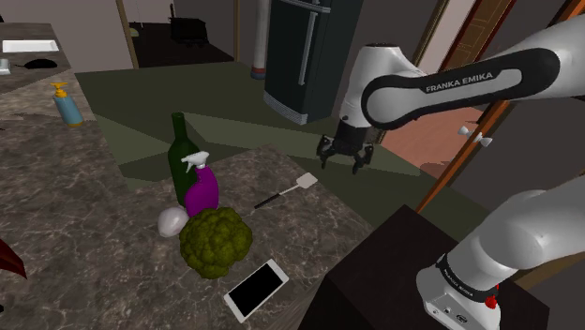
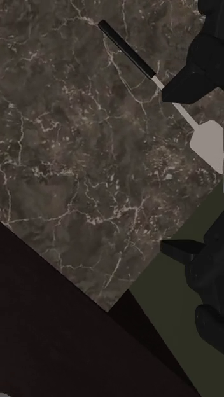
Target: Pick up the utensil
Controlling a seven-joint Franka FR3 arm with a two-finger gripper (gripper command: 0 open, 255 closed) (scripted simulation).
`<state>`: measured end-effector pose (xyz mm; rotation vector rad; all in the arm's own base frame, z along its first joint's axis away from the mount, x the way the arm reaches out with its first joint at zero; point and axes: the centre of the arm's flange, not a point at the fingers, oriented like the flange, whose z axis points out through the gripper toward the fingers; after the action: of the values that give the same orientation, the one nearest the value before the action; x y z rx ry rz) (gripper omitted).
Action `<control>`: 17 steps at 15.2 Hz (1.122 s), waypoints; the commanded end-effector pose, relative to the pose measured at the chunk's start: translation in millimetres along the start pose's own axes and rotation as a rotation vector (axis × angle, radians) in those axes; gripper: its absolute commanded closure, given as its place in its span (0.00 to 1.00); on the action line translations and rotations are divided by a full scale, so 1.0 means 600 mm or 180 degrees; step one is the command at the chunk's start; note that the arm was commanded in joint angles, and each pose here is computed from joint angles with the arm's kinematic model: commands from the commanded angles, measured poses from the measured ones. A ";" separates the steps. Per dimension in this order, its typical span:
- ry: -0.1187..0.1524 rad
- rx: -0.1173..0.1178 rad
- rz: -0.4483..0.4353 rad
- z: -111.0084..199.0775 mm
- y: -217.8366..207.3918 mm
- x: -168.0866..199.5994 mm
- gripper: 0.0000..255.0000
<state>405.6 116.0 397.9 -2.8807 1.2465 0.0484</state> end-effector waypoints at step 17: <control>-0.0125 0.0144 0.2393 0.269 -0.219 0.158 0.00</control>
<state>554.8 139.5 241.8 -2.2343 2.1423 0.0734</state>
